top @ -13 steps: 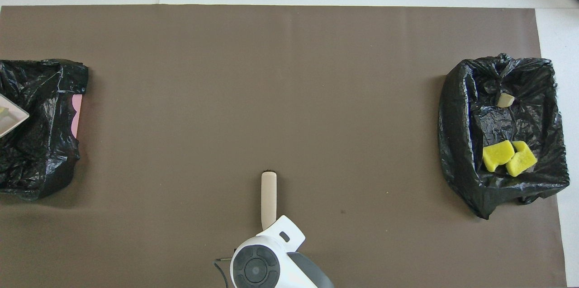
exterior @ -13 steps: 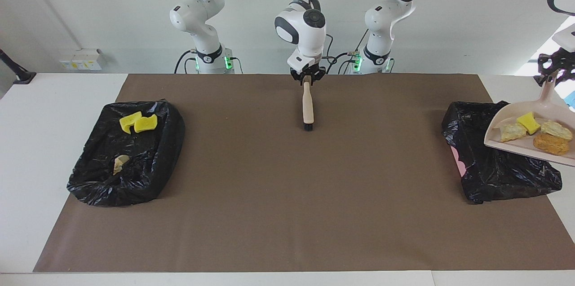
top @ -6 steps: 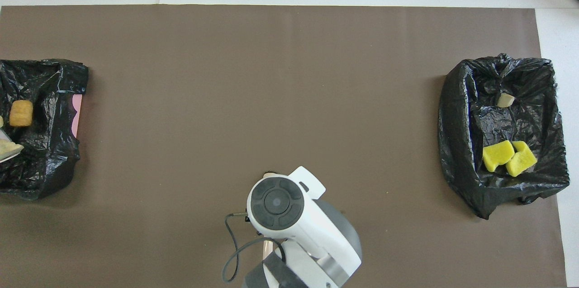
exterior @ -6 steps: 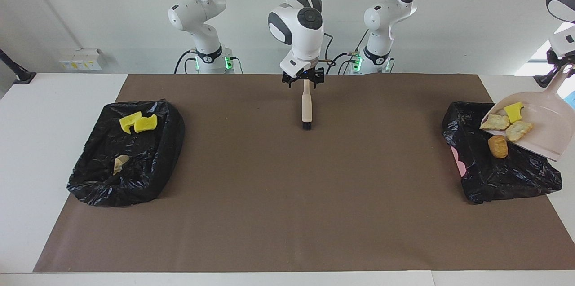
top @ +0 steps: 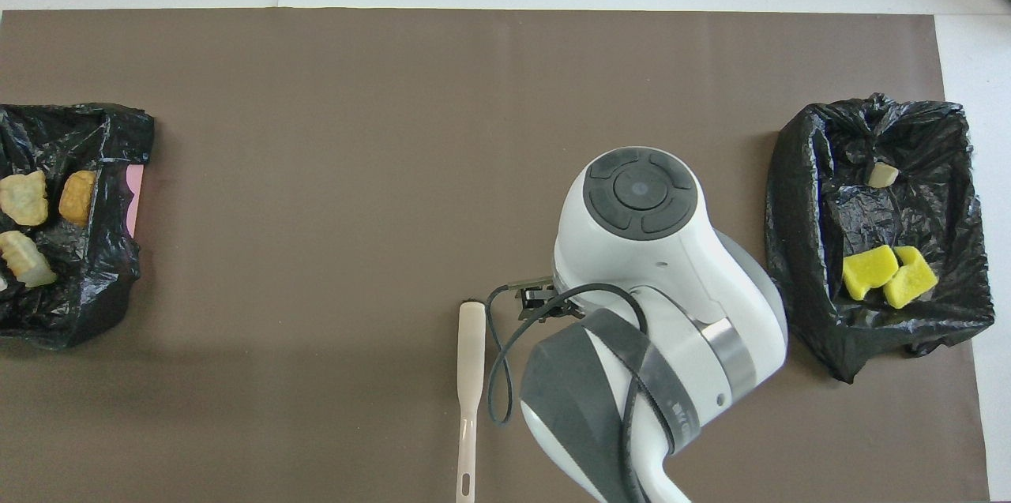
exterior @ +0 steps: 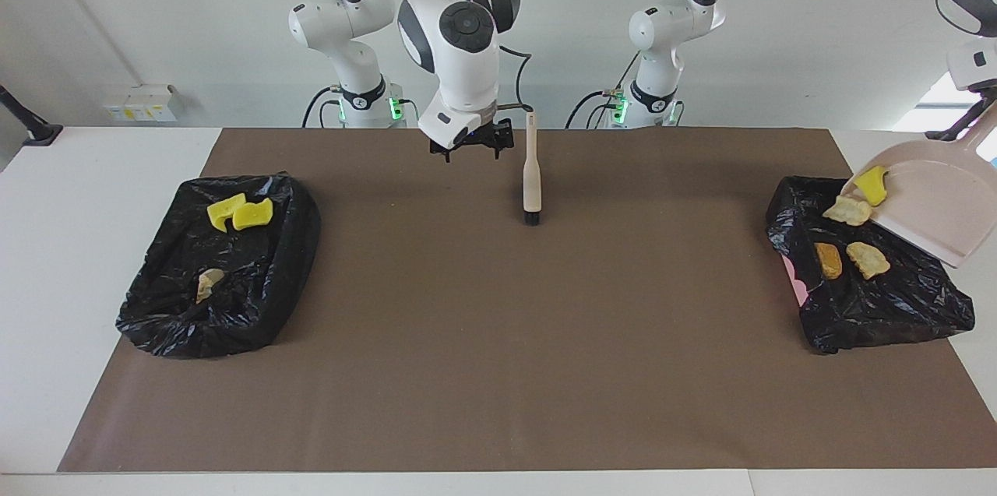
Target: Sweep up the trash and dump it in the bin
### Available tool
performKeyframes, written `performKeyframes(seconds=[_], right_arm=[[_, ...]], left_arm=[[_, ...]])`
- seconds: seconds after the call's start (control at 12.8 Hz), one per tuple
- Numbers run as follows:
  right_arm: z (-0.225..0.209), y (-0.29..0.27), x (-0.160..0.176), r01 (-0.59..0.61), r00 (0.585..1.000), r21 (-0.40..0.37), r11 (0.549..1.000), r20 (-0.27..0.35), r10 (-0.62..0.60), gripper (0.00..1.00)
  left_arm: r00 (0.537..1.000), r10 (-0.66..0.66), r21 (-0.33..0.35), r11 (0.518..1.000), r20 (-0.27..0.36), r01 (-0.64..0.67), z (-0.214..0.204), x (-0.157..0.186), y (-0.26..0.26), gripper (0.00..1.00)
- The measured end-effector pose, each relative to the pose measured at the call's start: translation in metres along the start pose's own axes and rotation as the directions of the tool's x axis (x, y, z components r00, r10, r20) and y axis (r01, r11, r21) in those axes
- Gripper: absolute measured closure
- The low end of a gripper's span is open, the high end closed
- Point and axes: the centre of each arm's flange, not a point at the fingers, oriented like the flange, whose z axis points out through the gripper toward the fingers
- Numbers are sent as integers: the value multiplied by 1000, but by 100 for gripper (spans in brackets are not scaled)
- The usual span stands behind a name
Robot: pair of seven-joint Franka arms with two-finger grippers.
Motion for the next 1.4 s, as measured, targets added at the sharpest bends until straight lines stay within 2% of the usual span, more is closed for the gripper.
performKeyframes(seconds=[0.23,0.47,0.7,0.78,0.86,1.01,1.17,1.25,1.4], right_arm=[[-17,33,14,6,1000,-22,1000,-30,-6,0],[-37,88,34,51,997,-2,999,-55,-51,0],[-61,145,43,36,996,19,999,-83,-35,0],[-65,162,43,31,996,23,999,-85,-29,0],[-70,179,43,21,996,28,999,-90,-19,0],[-78,218,42,-15,995,40,999,-102,19,0],[-85,255,40,-68,991,49,996,-115,74,0],[-86,272,39,-95,988,54,994,-118,101,0],[-89,294,37,-125,984,60,990,-123,132,0]], left_arm=[[997,44,48,998,69,-47,-16,11,-1,67],[979,104,114,986,177,-125,-42,21,-3,67],[975,140,156,973,174,-167,-78,32,0,67],[980,145,170,971,138,-167,-90,39,3,67],[988,142,166,974,66,-151,-101,48,7,67],[991,51,117,993,-125,-37,-112,66,17,67],[944,-127,-13,992,-304,129,-117,84,26,67],[908,-218,-93,976,-357,197,-123,96,33,67],[822,-403,-246,913,-402,327,-151,136,56,67]])
